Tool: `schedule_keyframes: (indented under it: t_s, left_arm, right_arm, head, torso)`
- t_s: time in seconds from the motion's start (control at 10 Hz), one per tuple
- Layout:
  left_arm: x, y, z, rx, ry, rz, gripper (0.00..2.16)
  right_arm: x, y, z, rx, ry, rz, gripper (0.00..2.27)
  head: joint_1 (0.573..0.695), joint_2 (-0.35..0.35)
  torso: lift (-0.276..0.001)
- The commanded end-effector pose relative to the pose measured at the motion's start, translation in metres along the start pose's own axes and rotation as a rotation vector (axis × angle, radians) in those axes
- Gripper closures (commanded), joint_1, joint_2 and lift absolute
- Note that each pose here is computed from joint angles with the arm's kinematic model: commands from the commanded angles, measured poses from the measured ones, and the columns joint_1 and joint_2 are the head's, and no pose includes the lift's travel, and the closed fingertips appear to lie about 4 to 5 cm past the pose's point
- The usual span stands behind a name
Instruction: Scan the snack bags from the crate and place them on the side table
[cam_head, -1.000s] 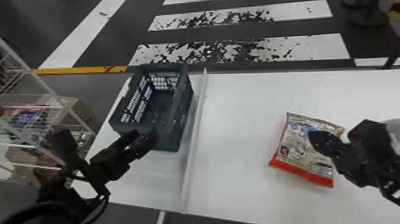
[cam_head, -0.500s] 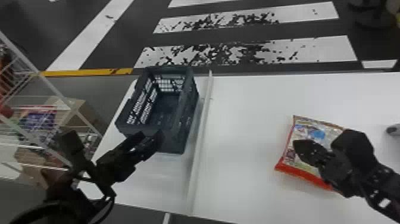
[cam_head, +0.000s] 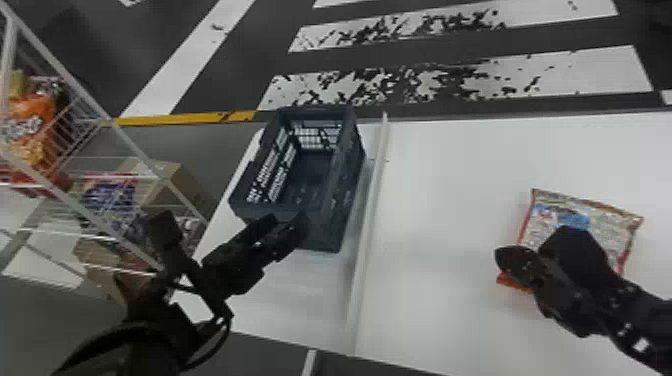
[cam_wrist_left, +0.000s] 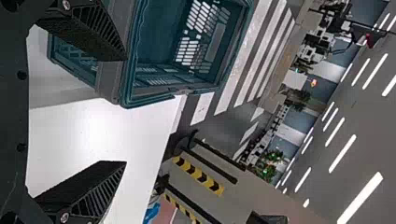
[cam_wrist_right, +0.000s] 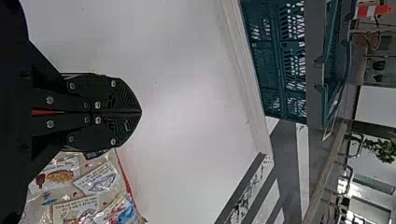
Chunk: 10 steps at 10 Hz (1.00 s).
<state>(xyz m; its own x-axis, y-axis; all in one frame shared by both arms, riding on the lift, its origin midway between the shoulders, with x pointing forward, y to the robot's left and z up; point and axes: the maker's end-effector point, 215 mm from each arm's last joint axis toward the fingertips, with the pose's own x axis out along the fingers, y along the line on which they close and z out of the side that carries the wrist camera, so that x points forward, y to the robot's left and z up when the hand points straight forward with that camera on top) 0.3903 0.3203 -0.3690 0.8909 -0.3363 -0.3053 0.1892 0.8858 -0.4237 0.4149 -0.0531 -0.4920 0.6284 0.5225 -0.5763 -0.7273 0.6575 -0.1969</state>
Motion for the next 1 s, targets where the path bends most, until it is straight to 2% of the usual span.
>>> schedule_keyframes:
  t_s: [0.0,0.5,0.9]
  left_arm:
    - [0.001,0.000,0.000,-0.004,-0.002,-0.001,0.08]
    - [0.006,-0.004,0.001,-0.004,-0.002,-0.008,0.08]
    - [0.005,-0.011,0.008,0.013,-0.012,-0.020,0.08]
  right_arm:
    - [0.009,0.007,-0.006,-0.009,0.024,0.012,2.03]
    - [0.006,-0.007,-0.022,-0.001,0.058,-0.014,2.03]
    - [0.001,-0.017,-0.033,0.010,0.073,-0.033,2.03]
  head:
    - [0.695,0.350]
    - [0.695,0.350]
    - [0.695,0.324]
  torso:
    - [-0.094]
    - [-0.094]
    - [-0.094]
